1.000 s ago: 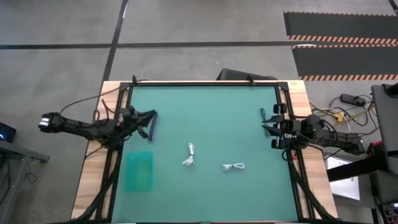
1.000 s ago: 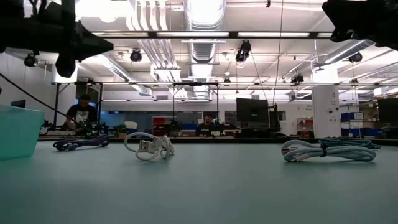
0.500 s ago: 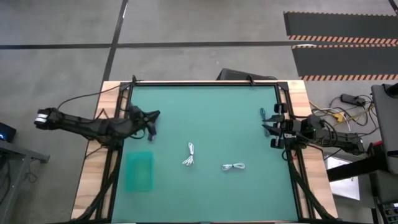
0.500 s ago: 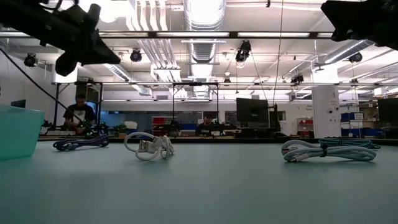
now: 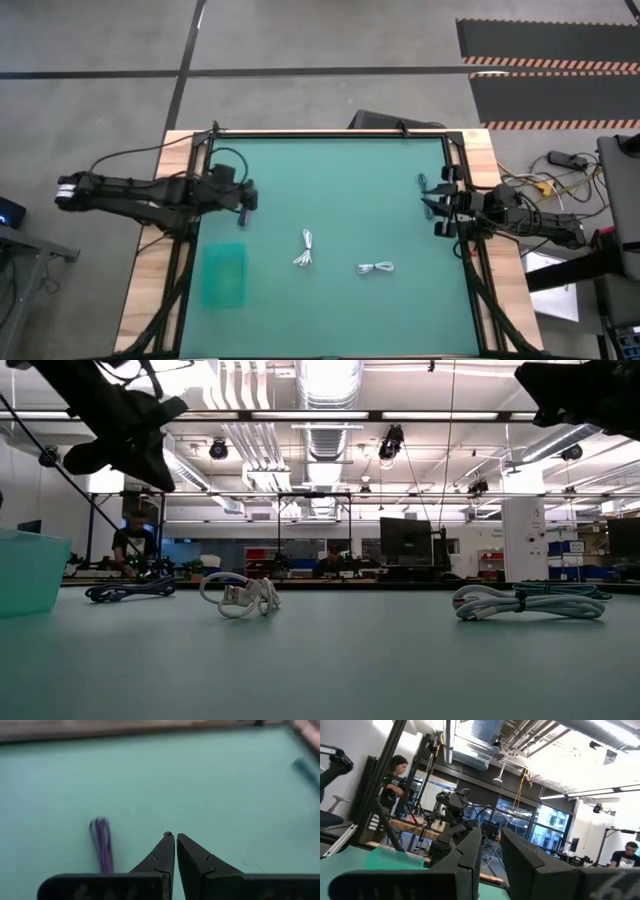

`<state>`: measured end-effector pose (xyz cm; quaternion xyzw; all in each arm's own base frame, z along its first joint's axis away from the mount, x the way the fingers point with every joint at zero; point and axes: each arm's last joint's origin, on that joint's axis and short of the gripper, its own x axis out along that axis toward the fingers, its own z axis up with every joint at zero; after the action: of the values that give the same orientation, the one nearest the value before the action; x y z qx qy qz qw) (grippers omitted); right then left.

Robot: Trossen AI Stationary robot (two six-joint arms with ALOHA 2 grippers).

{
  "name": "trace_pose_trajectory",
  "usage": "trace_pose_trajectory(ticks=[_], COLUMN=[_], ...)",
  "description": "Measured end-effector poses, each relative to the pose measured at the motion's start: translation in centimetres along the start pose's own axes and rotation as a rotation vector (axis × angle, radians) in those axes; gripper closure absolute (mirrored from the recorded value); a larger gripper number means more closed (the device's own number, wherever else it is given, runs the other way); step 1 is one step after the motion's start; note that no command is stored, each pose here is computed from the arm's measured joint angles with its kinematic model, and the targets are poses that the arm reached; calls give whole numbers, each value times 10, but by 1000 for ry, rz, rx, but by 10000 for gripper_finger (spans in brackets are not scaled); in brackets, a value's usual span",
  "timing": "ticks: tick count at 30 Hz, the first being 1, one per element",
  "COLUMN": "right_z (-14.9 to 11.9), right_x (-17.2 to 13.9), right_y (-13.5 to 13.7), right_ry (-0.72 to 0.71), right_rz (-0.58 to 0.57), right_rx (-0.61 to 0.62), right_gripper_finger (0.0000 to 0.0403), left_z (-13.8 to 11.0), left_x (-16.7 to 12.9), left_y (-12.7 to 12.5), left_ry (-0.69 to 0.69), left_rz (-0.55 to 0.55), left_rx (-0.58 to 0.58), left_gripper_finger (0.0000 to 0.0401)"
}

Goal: Pick and place USB-C Cables
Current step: Put the black violet charger cable into the green bin

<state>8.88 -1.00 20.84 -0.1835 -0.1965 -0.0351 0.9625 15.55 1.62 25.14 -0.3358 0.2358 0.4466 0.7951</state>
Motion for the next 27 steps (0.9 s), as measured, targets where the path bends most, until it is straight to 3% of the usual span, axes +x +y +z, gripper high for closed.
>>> trace_pose_trajectory(ticks=[9,14,18,21,27], right_z=[0,0,0,0,0], right_x=[0,0,0,0,0], right_y=[0,0,0,0,0], right_ry=[0,0,0,0,0], right_rz=[0,0,0,0,0], right_rx=[-2,-3,-3,-6,-17], right_gripper_finger=[339,339,339,339,339], left_z=[15,19,21,21,28], left_x=[18,31,45,55,78], left_y=[1,8,12,18,11], left_ry=[372,542,649,734,798], left_rz=[143,169,183,276,309], left_rx=[-34,-46,-95,-113,-25], left_gripper_finger=[397,397,397,398,400])
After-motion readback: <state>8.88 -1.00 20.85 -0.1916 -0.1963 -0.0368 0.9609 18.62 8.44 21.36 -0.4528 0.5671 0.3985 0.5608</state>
